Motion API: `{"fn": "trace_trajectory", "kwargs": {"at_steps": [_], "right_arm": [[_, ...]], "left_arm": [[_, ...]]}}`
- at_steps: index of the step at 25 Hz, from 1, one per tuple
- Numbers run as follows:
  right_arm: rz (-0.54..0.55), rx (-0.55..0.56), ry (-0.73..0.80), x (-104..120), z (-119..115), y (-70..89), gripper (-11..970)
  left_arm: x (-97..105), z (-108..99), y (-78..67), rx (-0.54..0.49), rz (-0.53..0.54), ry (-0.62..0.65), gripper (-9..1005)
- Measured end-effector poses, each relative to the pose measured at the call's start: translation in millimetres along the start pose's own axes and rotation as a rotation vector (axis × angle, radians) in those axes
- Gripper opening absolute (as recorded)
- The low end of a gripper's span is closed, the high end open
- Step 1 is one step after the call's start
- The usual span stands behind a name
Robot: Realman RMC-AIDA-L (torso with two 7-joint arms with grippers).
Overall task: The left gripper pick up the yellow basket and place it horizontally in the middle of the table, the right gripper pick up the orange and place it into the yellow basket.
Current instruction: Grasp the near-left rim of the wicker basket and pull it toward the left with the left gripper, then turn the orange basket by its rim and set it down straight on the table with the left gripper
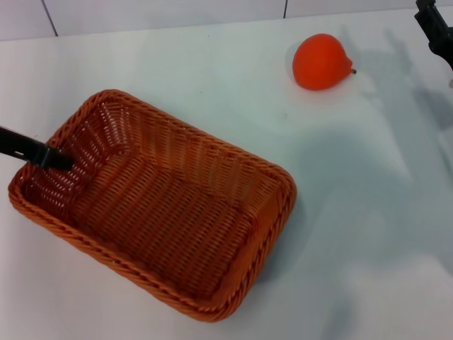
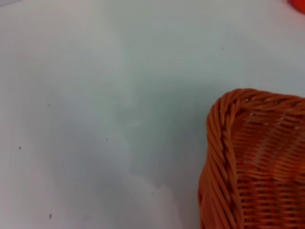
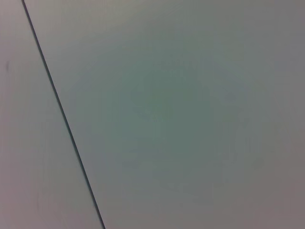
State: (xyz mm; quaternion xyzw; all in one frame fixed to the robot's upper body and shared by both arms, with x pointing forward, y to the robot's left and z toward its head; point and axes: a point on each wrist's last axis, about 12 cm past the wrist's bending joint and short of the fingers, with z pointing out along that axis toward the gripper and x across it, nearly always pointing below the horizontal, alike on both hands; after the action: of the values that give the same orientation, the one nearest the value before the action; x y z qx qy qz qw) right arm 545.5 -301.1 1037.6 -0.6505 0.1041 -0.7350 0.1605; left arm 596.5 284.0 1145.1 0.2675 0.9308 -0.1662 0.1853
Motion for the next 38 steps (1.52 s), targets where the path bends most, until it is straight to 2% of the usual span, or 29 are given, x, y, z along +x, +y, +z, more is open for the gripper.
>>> {"fn": "trace_trajectory", "kwargs": {"at_steps": [6, 12, 19, 24, 34, 38], "right_arm": [[0.001, -0.009, -0.013, -1, 1, 0.8, 928], [-0.001, -0.009, -0.015, -1, 4, 0.2, 928], [-0.003, -0.014, -0.046, -3, 13, -2.5, 927], [-0.002, -0.019, -0.058, -2, 21, -4.3, 927], [-0.005, -0.027, -0.073, -2, 30, -5.7, 927], [-0.005, -0.028, -0.080, -2, 31, -6.5, 928]], "left_arm": [[6, -18, 7.6, 0.094, -0.116, -0.105, 132], [25, -32, 18.0, 0.193, -0.301, -0.227, 150], [54, -21, 15.6, 0.271, -0.477, -0.326, 171], [71, -8, 12.3, 0.266, -0.577, -0.363, 186], [89, 6, 12.3, 0.262, -0.676, -0.363, 215], [96, 14, 10.2, 0.297, -0.726, -0.383, 227]]}}
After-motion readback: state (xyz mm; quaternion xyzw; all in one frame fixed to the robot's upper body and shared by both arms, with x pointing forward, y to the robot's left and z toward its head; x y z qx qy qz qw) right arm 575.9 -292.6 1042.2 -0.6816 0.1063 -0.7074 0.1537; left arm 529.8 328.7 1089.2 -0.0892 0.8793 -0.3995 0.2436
